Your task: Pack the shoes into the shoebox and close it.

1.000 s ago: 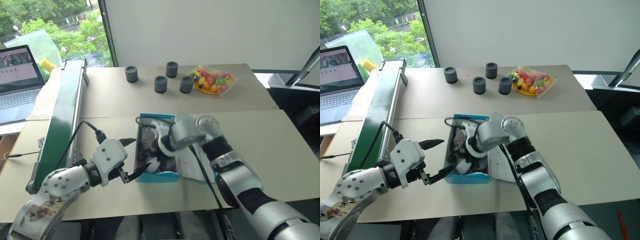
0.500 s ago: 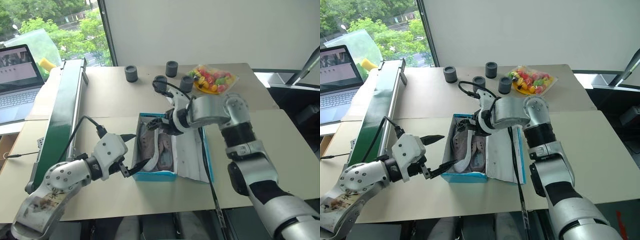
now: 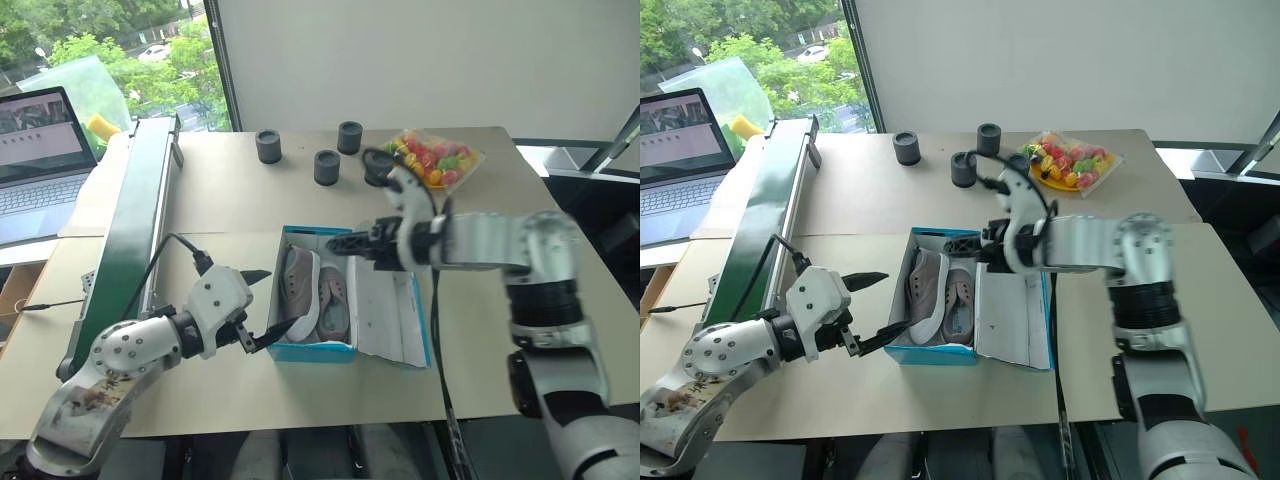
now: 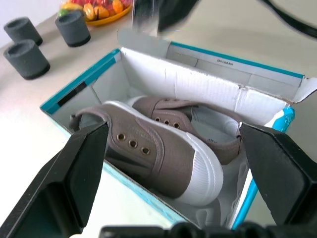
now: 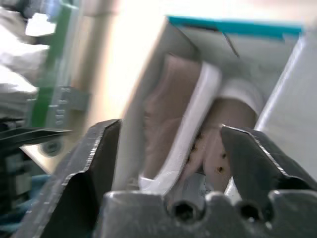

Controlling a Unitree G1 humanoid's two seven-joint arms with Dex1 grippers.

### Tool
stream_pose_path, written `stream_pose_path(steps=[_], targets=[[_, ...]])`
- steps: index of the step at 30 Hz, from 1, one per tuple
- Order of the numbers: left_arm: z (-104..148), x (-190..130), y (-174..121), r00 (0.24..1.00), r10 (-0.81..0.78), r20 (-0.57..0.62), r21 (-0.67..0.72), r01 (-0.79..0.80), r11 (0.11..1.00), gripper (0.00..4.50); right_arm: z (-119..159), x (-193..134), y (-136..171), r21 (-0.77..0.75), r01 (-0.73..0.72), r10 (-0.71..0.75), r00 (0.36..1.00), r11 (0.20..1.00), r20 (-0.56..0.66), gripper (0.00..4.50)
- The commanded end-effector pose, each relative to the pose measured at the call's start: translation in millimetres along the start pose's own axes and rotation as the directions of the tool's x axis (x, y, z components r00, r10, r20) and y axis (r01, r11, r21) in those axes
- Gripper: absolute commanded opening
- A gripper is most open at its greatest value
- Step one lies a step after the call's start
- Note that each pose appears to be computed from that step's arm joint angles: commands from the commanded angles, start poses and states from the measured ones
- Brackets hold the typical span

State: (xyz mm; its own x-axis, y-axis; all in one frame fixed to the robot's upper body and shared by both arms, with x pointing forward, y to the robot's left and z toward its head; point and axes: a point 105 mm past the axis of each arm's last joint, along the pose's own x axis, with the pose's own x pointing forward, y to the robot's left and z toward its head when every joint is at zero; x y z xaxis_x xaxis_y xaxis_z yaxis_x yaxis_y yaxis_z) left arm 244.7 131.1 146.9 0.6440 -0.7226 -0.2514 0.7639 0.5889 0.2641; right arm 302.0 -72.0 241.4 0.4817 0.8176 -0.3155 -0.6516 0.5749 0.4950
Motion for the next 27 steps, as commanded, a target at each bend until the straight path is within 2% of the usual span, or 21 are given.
stream_pose_path(steps=[1, 2, 4, 6, 7, 9, 13, 15, 16, 18, 20, 24, 27], targets=[[1, 3, 0, 0.999, 0.013, 0.037, -0.017, -0.012, 1.000, 4.50, -8, -52, 46, -0.189, -0.334, 0.334, 0.942, 0.924, -0.034, 2.17], [0, 5, 0, 0.999, 0.015, 0.042, -0.022, -0.014, 1.000, 4.50, -17, -66, 48, -0.194, -0.377, 0.370, 0.926, 0.906, -0.069, 1.78], [1, 9, -1, 0.998, 0.016, 0.054, -0.036, -0.014, 0.999, 4.50, -42, -86, 40, -0.169, -0.377, 0.353, 0.922, 0.911, -0.156, 1.12], [1, 13, -1, 0.998, 0.011, 0.063, -0.039, -0.008, 0.999, 4.50, -84, -102, 43, -0.128, -0.406, 0.352, 0.882, 0.905, -0.313, 0.52], [1, 14, -1, 0.998, 0.008, 0.064, -0.036, -0.006, 0.999, 4.50, -100, -107, 46, -0.105, -0.419, 0.355, 0.857, 0.902, -0.373, 0.52], [2, 16, 0, 0.998, 0.001, 0.068, -0.027, 0.001, 1.000, 4.50, -138, -105, 33, -0.082, -0.336, 0.251, 0.824, 0.938, -0.508, 0.52], [6, 17, 2, 0.997, -0.014, 0.072, -0.007, 0.014, 1.000, 4.50, -199, -100, -3, -0.192, -0.203, 0.021, 0.738, 0.960, -0.674, 0.52], [7, 17, 3, 0.997, -0.025, 0.071, 0.004, 0.025, 1.000, 4.50, -215, -92, -27, -0.266, -0.128, -0.082, 0.750, 0.955, -0.657, 0.52], [7, 17, 3, 0.997, -0.029, 0.070, 0.008, 0.028, 1.000, 4.50, -218, -85, -45, -0.278, -0.031, -0.152, 0.774, 0.960, -0.614, 0.52], [8, 16, 4, 0.997, -0.034, 0.069, 0.011, 0.033, 0.999, 4.50, -219, -74, -70, -0.331, 0.087, -0.264, 0.799, 0.940, -0.540, 0.52], [8, 16, 3, 0.997, -0.042, 0.067, 0.014, 0.041, 0.999, 4.50, -218, -64, -82, -0.342, 0.168, -0.323, 0.821, 0.925, -0.470, 0.52], [8, 5, 1, 0.995, -0.092, 0.046, 0.024, 0.091, 0.996, 4.50, -214, -48, -105, -0.220, 0.387, -0.440, 0.844, 0.896, -0.308, 0.52], [13, -14, 11, 0.996, -0.089, 0.024, 0.041, 0.088, 0.995, 4.50, -216, -47, -118, -0.152, 0.497, -0.520, 0.816, 0.854, -0.252, 0.52]])
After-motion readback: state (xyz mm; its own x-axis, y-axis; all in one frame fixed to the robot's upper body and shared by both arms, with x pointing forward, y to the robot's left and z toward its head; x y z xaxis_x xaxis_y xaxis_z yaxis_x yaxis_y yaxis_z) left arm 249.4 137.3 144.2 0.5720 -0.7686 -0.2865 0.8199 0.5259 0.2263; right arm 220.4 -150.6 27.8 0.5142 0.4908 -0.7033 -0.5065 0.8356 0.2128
